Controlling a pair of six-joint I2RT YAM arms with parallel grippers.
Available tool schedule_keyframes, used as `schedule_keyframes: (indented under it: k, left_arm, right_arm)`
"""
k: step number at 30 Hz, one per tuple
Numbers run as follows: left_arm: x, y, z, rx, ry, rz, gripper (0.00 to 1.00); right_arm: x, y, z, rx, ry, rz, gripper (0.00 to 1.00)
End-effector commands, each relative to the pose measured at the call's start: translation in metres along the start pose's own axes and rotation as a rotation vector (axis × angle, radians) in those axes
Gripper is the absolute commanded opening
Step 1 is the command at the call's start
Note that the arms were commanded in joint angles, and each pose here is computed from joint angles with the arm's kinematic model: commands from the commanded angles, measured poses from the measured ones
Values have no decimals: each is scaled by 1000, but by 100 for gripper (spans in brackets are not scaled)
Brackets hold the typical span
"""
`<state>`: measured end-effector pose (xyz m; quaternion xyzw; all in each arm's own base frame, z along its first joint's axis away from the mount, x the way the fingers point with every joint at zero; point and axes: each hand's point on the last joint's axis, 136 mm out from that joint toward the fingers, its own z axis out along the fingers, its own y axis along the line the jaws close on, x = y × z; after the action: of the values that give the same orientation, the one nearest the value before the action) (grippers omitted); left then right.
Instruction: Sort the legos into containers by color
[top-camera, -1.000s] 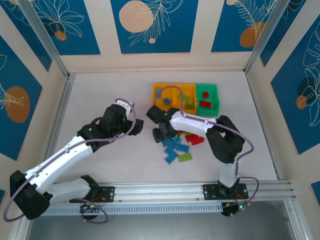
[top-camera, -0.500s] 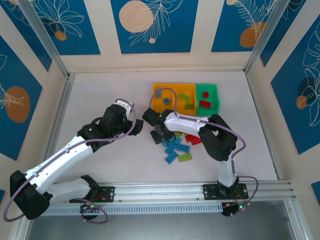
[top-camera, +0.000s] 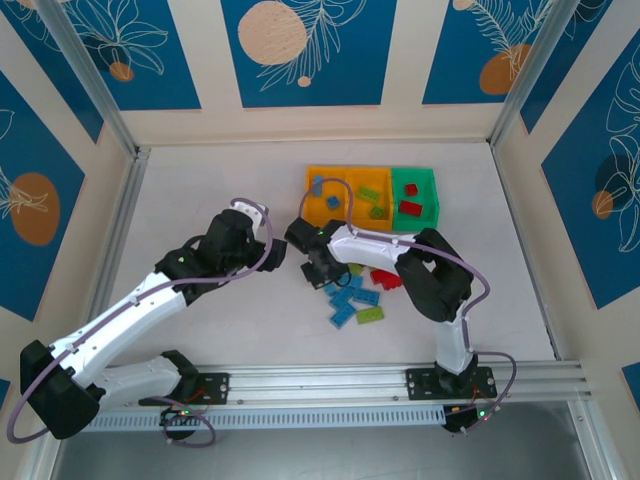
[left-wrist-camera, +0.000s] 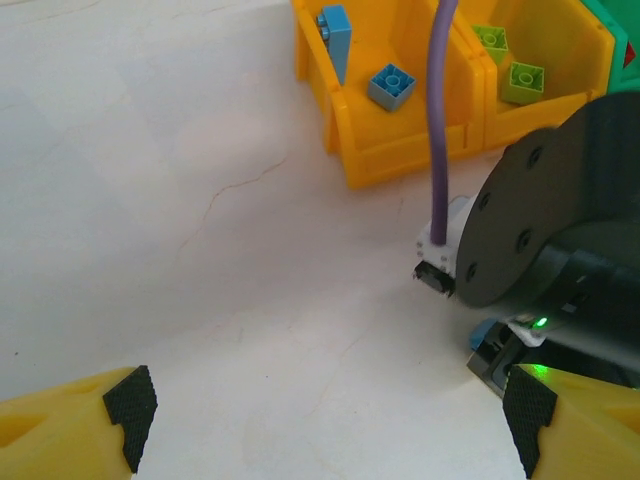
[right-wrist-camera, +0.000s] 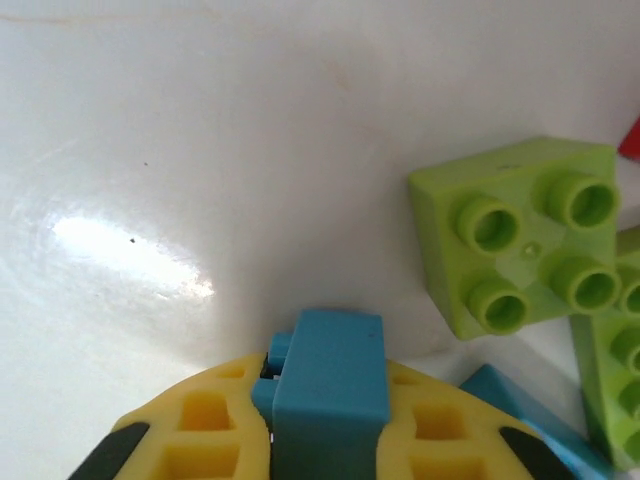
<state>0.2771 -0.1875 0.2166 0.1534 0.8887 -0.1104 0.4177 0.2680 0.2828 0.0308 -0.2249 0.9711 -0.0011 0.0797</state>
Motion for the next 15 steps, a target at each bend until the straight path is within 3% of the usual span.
schedule_keyframes:
  k: [1, 4, 7, 13, 15]
  left_arm:
    - [-3, -3, -6, 19, -29, 13, 91]
    - [-5, -11, -7, 66, -48, 22, 91]
    - [-7, -19, -6, 109, -52, 20, 91]
    - [-3, -28, -1, 152, -13, -21, 91]
    - [2, -30, 1, 163, 8, -36, 91]
  right_arm:
    - [-38, -9, -66, -120, -184, 84, 15]
    - [-79, -44, -105, -136, -367, 166, 15]
    - [-125, -87, -112, -93, -476, 228, 16]
    - [-200, -120, -90, -104, -503, 250, 17]
    - [-218, -123, -85, -111, -499, 254, 21]
